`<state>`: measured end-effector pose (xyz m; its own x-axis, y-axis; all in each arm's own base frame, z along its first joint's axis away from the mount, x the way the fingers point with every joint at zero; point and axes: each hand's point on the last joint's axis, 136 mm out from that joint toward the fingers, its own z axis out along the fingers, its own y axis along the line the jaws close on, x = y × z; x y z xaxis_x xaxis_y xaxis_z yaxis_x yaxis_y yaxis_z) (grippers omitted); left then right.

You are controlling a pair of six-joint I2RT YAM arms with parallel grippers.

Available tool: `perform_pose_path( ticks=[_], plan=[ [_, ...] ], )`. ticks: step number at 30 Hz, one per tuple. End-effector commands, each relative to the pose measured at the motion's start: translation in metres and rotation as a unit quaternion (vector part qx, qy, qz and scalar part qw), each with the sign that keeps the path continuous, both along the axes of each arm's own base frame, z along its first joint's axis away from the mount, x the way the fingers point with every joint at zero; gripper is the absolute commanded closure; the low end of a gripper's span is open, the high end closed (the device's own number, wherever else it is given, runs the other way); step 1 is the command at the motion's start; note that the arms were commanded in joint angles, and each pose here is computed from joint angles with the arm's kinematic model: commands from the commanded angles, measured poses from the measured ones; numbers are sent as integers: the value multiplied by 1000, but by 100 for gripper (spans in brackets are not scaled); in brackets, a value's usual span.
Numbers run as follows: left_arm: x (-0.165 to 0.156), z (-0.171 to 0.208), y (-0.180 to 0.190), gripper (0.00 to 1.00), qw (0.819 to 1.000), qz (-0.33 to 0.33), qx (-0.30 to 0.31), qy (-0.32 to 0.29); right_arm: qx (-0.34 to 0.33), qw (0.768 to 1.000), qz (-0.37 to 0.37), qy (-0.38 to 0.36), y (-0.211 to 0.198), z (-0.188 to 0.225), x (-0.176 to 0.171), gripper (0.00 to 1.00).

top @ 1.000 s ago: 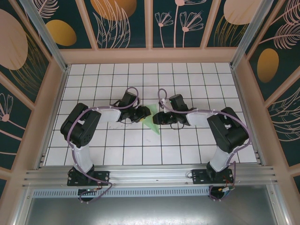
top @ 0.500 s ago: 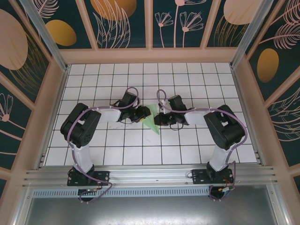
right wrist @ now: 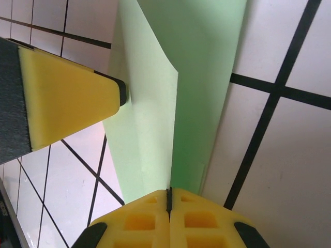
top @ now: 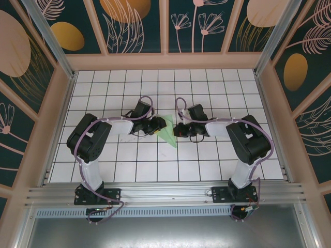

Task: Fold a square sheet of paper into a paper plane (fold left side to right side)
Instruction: Fourth fold the wing at the center of the table.

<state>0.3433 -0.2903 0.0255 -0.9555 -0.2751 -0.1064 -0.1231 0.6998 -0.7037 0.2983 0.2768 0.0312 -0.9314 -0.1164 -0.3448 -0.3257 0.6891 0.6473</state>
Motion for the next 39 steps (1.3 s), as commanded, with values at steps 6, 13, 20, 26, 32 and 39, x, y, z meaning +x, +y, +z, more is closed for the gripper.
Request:
perform_pose_path(
  ticks=[6,13,20,26,32,39],
  plan=[
    [-8,-27,16,54,999,6,51,18,-7,1000,2,-4,-1,-1,7,96],
    [-7,-27,16,55,999,7,51,18,-10,1000,6,7,1,-7,6,96],
    [-7,-25,15,54,999,7,50,16,-19,1000,7,17,1,-16,4,96],
    [-4,-17,15,54,999,6,49,5,-40,999,5,30,-3,-26,0,96],
    [12,23,16,50,997,14,53,-48,-64,997,4,45,-10,-36,-4,96],
    [21,43,0,59,998,-4,23,-59,-68,997,9,48,-8,-39,-8,96]
  ],
)
